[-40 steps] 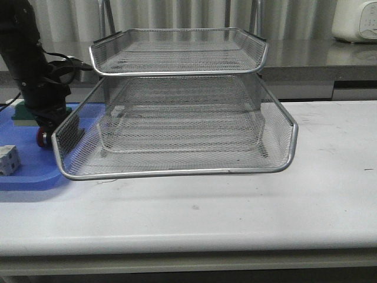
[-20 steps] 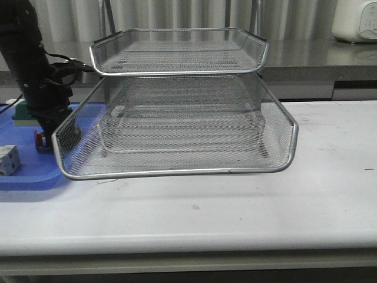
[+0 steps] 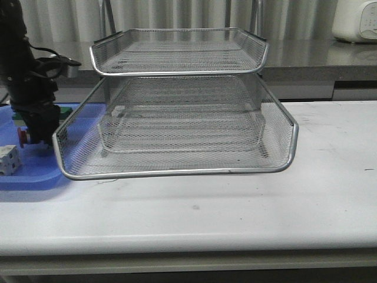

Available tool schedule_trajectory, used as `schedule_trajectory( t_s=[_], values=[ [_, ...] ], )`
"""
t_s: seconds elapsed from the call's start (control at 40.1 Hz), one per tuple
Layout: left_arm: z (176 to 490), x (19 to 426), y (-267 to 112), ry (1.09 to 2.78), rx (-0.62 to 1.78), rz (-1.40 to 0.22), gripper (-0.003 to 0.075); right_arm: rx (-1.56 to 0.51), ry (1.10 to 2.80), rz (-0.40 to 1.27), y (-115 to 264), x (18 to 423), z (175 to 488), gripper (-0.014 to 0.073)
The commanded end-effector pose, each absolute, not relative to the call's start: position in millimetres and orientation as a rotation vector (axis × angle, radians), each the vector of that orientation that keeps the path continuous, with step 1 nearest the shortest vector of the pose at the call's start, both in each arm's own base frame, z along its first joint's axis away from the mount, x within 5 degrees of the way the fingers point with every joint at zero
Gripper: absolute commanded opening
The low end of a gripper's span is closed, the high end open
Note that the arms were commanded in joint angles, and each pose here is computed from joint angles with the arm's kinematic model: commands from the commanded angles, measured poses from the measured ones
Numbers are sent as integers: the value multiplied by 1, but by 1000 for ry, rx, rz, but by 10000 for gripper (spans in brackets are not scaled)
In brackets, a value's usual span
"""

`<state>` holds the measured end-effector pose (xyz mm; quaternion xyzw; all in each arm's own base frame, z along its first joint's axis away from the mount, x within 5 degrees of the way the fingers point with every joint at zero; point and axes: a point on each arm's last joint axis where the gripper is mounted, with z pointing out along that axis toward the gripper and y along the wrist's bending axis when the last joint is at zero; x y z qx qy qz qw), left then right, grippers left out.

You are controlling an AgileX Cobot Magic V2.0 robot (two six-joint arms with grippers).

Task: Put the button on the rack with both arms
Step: 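Lift the red push button out of the blue tray with the left gripper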

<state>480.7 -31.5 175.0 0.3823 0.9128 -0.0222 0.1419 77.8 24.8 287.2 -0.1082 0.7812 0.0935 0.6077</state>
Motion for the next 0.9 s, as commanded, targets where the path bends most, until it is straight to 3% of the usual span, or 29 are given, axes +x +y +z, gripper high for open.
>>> schedule_trajectory(
  t_s=[0.0,0.25,0.649,0.874],
  values=[
    [243,472,-16,2541,970,-33,152,-210,1723,204,23,79,302,-59],
    [284,449,5,2563,891,-124,148,-210,1723,204,23,79,302,-59],
    [336,412,2,2595,772,-162,147,-210,1723,204,23,79,302,-59],
    [363,369,-17,2562,798,-168,147,-210,1723,204,23,79,302,-59]
  ],
)
